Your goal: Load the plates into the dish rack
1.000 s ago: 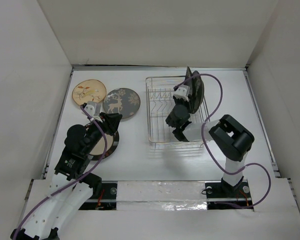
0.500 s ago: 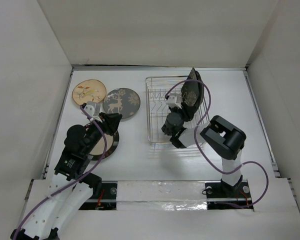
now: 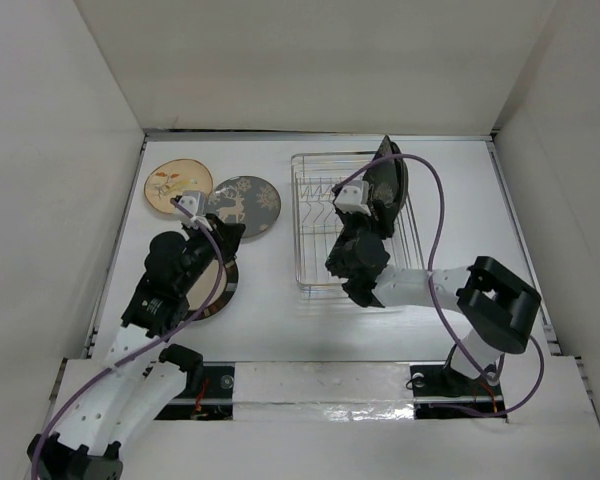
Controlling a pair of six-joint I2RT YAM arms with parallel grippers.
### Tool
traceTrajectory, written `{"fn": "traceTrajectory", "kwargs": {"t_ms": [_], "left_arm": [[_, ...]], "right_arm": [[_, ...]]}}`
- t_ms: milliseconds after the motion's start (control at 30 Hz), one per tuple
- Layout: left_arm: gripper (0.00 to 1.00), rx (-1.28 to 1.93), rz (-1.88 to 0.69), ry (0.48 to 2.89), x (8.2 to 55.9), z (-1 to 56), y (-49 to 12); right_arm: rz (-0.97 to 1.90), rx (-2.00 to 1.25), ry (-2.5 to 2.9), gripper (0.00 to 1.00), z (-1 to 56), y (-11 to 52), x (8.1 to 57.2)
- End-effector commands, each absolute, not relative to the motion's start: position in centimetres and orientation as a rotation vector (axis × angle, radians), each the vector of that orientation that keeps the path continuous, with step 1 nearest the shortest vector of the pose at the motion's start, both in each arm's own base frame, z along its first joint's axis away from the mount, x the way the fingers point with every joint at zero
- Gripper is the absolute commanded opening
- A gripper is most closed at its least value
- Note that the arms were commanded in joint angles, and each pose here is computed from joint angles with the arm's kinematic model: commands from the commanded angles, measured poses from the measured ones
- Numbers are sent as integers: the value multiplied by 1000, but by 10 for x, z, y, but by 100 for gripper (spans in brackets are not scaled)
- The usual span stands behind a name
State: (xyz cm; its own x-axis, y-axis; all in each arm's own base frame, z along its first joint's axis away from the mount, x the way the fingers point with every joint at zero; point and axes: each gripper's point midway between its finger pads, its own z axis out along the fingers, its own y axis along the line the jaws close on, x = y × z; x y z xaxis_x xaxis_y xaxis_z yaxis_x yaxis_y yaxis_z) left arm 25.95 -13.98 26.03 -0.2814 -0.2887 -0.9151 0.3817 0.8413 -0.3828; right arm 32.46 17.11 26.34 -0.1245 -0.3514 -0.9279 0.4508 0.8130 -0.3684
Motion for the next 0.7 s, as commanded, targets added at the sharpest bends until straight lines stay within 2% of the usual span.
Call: {"fn": "traceTrajectory", "kwargs": {"t_ms": [0, 33, 67, 100, 133, 167, 200, 233, 367, 433, 467, 500, 533, 667], "left_arm": [[0, 11, -677, 1709, 272, 272, -141], [0, -4, -670, 1714, 274, 272, -140], [0, -24, -666, 1718, 277, 272, -139], [0, -42, -657, 1720, 279, 272, -138], [0, -54, -656, 1727, 282, 272, -138], [1, -67, -657, 1724, 283, 273, -137], [3, -91, -662, 1722, 285, 274, -137], [8, -105, -661, 1719, 287, 276, -136], [17, -179, -653, 1715, 297, 278, -131], [15, -204, -678, 1741, 302, 271, -136], [10, -209, -703, 1735, 305, 272, -140], [3, -197, -748, 1743, 305, 272, -148], [0, -204, -772, 1756, 309, 268, -153], [0, -254, -850, 1724, 325, 272, -164]], "right_arm": [[-328, 326, 1417, 49, 317, 183, 310], [-224, 363, 1396, 42, 329, 191, 308], [-170, 338, 1395, 39, 336, 203, 308], [-217, 12, 1470, 38, 318, 238, 315], [-72, -91, 1518, 40, 315, 258, 322], [279, 13, 1523, 42, 346, 276, 322], [498, -180, 1543, 45, 344, 306, 314], [564, -196, 1518, 46, 352, 308, 305], [687, -347, 1471, 48, 373, 313, 267], [756, -419, 1466, 38, 379, 312, 248], [768, -431, 1467, 30, 379, 310, 243], [757, -440, 1482, 6, 373, 306, 240], [746, -425, 1476, 0, 377, 297, 238], [744, -348, 1488, 0, 370, 280, 236]]}}
